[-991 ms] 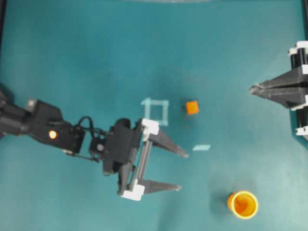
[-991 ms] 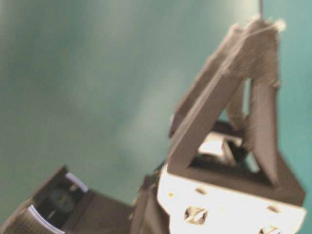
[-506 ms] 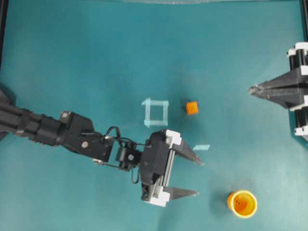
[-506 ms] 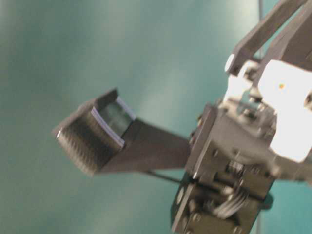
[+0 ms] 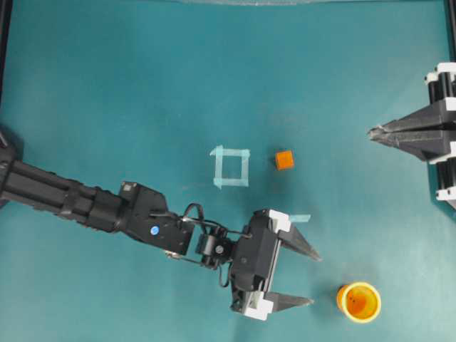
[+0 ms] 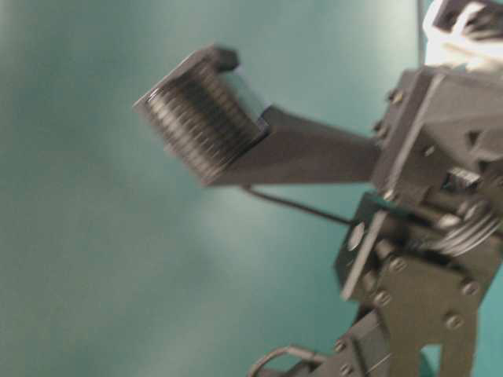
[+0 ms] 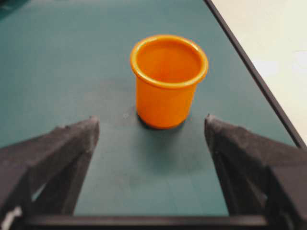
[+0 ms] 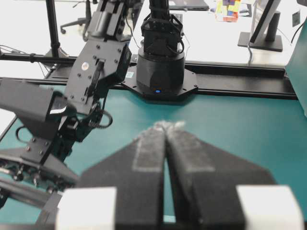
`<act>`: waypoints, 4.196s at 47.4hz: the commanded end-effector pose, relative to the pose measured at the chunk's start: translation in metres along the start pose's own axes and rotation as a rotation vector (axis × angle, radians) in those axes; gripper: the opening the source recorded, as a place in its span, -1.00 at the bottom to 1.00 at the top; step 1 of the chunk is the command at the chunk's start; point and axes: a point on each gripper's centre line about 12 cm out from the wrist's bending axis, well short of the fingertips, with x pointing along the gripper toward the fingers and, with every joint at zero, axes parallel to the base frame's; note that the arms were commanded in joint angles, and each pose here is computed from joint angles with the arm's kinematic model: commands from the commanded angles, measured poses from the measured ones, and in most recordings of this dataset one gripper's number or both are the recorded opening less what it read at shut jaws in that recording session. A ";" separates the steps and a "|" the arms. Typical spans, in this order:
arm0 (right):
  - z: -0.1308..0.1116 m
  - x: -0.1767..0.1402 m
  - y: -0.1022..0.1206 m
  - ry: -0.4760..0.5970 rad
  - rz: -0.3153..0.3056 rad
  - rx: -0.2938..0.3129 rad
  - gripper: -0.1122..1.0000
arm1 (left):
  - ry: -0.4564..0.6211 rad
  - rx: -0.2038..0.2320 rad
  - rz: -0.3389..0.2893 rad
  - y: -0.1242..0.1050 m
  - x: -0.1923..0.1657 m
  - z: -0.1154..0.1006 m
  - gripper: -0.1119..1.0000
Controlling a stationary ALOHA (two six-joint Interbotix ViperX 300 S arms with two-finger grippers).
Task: Lift the orange cup with left arm.
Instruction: 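Position the open left gripper around the orange cup, then close the left gripper on the orange cup and raise it, then hold the orange cup lifted in the left gripper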
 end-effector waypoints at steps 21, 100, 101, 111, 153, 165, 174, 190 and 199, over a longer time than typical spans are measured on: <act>0.012 0.003 0.001 -0.031 0.008 0.002 -0.80 | -0.040 -0.034 -0.031 -0.017 0.037 0.004 0.74; 0.013 0.003 0.005 -0.033 0.024 0.003 -0.80 | -0.032 -0.018 -0.023 -0.014 0.102 0.004 0.67; 0.014 0.003 0.005 -0.034 0.026 0.003 -0.80 | -0.034 -0.016 -0.025 -0.015 0.102 0.005 0.65; 0.010 0.005 0.005 -0.020 0.026 0.004 -0.80 | -0.037 -0.014 -0.022 -0.013 0.101 0.007 0.35; 0.013 0.006 0.006 -0.024 0.028 0.004 -0.80 | -0.045 0.115 -0.011 -0.014 0.064 0.113 0.35; 0.013 0.006 0.005 -0.025 0.026 0.004 -0.80 | -0.014 0.115 -0.010 -0.015 0.050 0.141 0.35; 0.013 0.006 0.005 -0.025 0.026 0.006 -0.80 | -0.029 0.118 -0.009 -0.016 0.048 0.155 0.35; 0.013 0.006 0.005 -0.019 0.026 0.004 -0.80 | -0.019 0.119 -0.008 -0.016 0.047 0.162 0.35; 0.012 0.006 0.005 -0.016 0.026 0.006 -0.80 | -0.026 0.119 -0.008 -0.016 0.046 0.165 0.35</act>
